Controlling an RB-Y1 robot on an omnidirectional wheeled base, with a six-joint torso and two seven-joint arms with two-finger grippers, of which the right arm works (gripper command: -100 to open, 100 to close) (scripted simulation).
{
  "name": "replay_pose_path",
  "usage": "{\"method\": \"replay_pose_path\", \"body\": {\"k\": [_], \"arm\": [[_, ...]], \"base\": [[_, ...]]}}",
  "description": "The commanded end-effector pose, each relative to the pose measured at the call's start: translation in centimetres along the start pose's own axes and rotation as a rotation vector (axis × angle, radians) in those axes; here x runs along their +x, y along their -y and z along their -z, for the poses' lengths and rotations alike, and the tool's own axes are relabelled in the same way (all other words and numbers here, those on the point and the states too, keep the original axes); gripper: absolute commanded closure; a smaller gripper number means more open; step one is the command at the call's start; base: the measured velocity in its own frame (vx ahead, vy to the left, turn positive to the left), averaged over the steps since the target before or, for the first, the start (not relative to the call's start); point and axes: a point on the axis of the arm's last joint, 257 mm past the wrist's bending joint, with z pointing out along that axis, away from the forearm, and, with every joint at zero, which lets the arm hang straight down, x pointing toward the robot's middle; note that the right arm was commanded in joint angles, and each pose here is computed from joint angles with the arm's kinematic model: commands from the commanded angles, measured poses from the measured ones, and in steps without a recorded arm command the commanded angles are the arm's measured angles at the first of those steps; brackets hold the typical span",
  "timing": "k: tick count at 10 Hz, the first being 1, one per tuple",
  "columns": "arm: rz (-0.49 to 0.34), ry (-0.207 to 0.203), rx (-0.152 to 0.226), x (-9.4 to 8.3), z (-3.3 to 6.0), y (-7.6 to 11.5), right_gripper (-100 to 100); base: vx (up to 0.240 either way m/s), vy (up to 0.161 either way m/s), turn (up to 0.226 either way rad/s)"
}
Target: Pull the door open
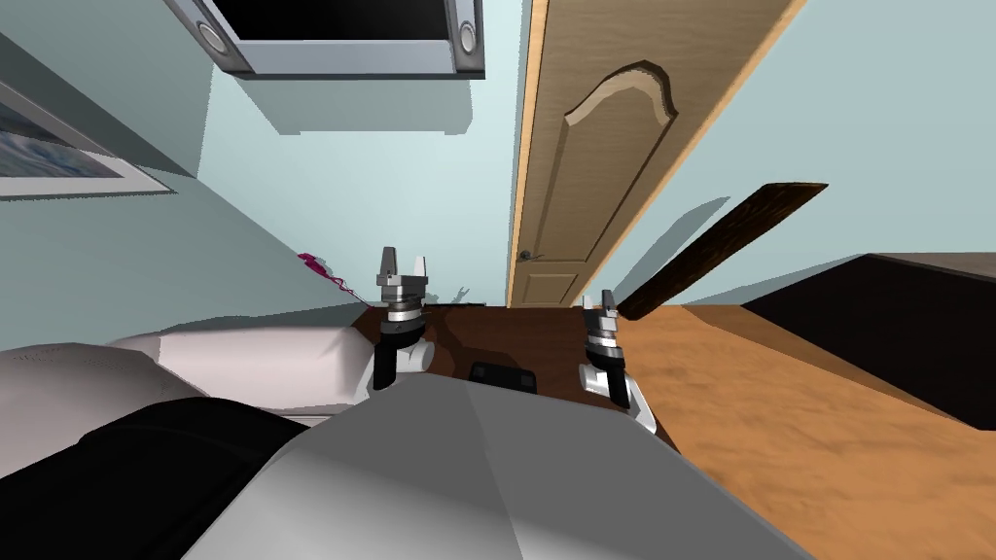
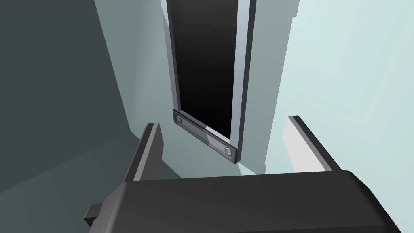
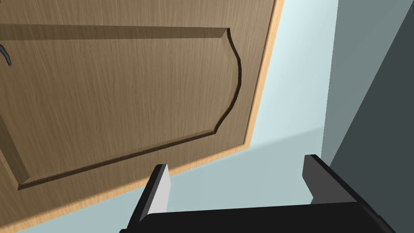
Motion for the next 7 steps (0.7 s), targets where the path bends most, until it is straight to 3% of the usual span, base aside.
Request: {"method": "replay_pose_path", "body": {"k": [1, 7], "arm": [[0.000, -0.008, 0.024, 0.0, 0.25, 1.3, -100], [0.002, -0.036, 0.113, -0.7, 1.42, 5.9, -100]], "base": [[0.099, 0.039, 0.027], [0.102, 0.045, 0.030]]}}
